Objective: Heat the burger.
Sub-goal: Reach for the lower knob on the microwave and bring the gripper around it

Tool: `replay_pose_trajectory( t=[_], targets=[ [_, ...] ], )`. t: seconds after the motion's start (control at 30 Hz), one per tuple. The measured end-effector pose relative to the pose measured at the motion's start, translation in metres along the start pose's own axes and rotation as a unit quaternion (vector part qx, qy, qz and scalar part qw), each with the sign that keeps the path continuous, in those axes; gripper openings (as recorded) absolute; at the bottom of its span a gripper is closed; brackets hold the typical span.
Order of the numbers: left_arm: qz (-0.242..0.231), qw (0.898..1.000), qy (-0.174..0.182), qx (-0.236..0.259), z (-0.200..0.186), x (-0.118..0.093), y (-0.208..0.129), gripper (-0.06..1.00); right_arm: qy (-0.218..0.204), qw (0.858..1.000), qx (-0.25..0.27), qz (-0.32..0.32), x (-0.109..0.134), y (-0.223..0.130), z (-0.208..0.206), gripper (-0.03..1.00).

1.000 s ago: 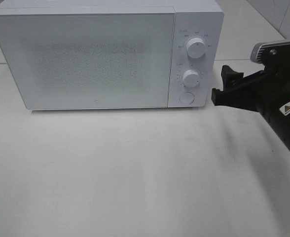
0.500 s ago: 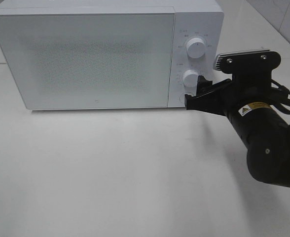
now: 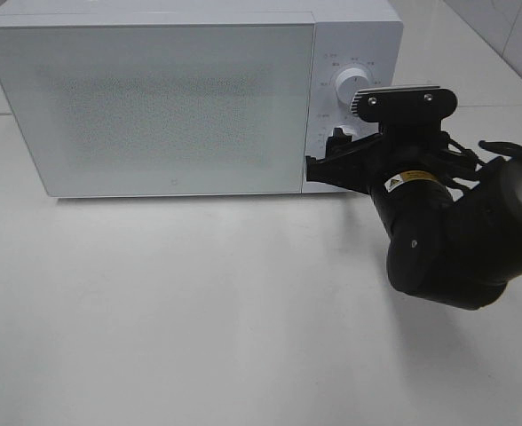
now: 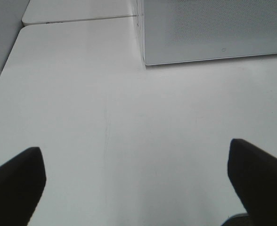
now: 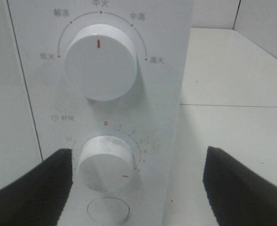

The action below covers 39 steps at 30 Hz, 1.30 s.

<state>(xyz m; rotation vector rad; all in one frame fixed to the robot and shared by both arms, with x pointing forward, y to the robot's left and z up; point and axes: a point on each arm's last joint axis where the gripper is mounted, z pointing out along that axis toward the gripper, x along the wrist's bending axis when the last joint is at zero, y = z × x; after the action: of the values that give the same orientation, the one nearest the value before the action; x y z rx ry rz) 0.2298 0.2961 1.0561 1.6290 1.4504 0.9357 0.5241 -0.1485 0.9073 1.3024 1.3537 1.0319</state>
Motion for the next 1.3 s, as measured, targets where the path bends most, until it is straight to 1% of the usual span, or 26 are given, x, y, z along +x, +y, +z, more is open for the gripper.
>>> replay_pose_trajectory(
  t=[0.23, 0.33, 0.53, 0.77, 1.1, 1.13, 1.17, 1.2, 1.27, 1.3],
  targets=[
    [0.000, 1.000, 0.000, 0.000, 0.000, 0.000, 0.000, 0.98, 0.000, 1.000, -0.002, 0.015, 0.012, -0.006, 0.015, 0.75],
    [0.000, 1.000, 0.000, 0.000, 0.000, 0.000, 0.000, 0.98, -0.001, 1.000, -0.001, 0.015, 0.014, -0.007, 0.017, 0.75],
    [0.000, 1.000, 0.000, 0.000, 0.000, 0.000, 0.000, 0.98, -0.014, 1.000, 0.002, 0.014, 0.011, -0.014, 0.032, 0.75],
    [0.000, 1.000, 0.000, 0.000, 0.000, 0.000, 0.000, 0.98, -0.006, 1.000, 0.004, 0.005, 0.014, -0.021, 0.037, 0.75],
    [0.000, 1.000, 0.000, 0.000, 0.000, 0.000, 0.000, 0.98, 0.005, 1.000, 0.003, 0.002, 0.017, -0.020, 0.038, 0.74],
    [0.000, 1.000, 0.000, 0.000, 0.000, 0.000, 0.000, 0.98, 0.005, 1.000, 0.003, 0.002, 0.017, -0.020, 0.038, 0.74],
    [0.000, 1.000, 0.000, 0.000, 0.000, 0.000, 0.000, 0.98, 0.005, 1.000, 0.003, 0.003, 0.017, -0.020, 0.038, 0.71],
    [0.000, 1.000, 0.000, 0.000, 0.000, 0.000, 0.000, 0.98, 0.005, 1.000, 0.003, 0.003, 0.017, -0.020, 0.038, 0.71],
    [0.000, 1.000, 0.000, 0.000, 0.000, 0.000, 0.000, 0.98, 0.006, 1.000, 0.003, 0.014, 0.018, -0.020, 0.038, 0.60],
    [0.000, 1.000, 0.000, 0.000, 0.000, 0.000, 0.000, 0.98, 0.006, 1.000, 0.003, 0.014, 0.018, -0.020, 0.038, 0.60]
  ],
)
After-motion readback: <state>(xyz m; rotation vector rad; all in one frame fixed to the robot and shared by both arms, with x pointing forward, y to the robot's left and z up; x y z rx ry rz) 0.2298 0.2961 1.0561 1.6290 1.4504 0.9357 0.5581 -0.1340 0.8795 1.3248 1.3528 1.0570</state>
